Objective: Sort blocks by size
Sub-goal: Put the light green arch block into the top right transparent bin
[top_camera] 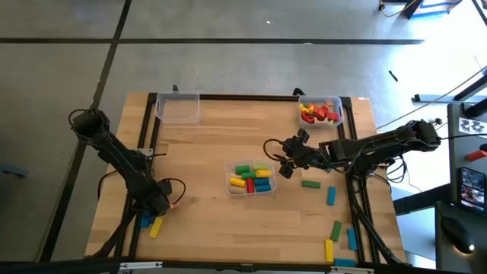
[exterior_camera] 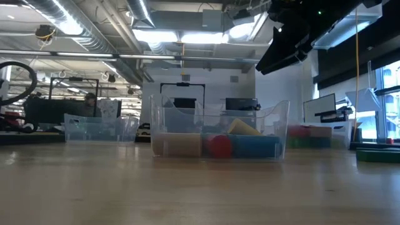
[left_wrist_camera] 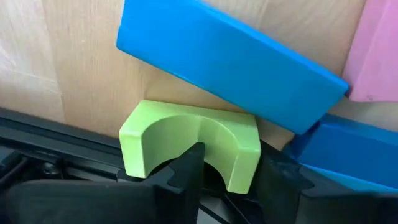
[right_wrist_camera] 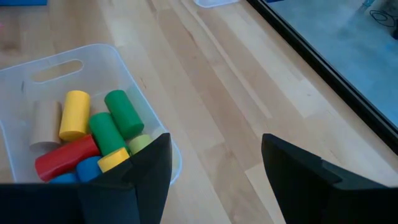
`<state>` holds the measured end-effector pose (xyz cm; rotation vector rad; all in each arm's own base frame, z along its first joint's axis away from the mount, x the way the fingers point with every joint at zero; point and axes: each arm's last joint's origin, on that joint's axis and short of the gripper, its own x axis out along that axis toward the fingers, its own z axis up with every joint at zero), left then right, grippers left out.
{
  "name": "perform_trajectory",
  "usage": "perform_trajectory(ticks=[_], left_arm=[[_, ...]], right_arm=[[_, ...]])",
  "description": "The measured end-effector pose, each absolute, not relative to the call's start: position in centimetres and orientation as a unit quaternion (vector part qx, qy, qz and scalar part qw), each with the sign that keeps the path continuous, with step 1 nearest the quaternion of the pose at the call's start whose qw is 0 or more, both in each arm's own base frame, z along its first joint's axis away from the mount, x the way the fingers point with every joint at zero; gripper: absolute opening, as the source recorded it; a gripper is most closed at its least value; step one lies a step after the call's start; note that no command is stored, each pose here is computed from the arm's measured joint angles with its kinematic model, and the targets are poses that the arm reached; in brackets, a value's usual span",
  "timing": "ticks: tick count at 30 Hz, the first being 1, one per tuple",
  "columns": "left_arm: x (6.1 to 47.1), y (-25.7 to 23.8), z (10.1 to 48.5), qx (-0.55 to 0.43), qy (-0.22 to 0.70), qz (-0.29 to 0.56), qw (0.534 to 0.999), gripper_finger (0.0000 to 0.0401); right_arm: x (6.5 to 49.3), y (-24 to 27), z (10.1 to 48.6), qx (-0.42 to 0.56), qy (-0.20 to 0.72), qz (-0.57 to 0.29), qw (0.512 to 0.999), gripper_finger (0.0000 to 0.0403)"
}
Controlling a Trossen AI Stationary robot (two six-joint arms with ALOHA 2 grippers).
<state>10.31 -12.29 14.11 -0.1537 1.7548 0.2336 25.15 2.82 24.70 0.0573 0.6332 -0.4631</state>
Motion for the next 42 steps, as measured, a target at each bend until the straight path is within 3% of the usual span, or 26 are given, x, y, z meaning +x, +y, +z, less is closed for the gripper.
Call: perform_trajectory(ticks=[8,18,30,42], left_arm=[[10.3,-12.3,14.2,-0.073,0.765,0.111,0.63,0.005],[11.8,-13.6,17.6,-0.058,0.743,0.108,0.658,0.004],[15.3,-14.5,21.8,-0.08,0.673,0.056,0.734,0.004],[19.2,-14.4,24.8,-0.115,0.508,-0.046,0.852,0.004]], right_arm=[[25.1,2.8,24.7,0.028,0.308,-0.226,0.924,0.0241],[25.3,2.8,24.9,0.034,0.294,-0.225,0.928,0.0241],[25.4,2.9,24.9,0.035,0.295,-0.216,0.93,0.0241],[27.6,3.5,23.4,-0.007,0.298,-0.161,0.941,0.0241]])
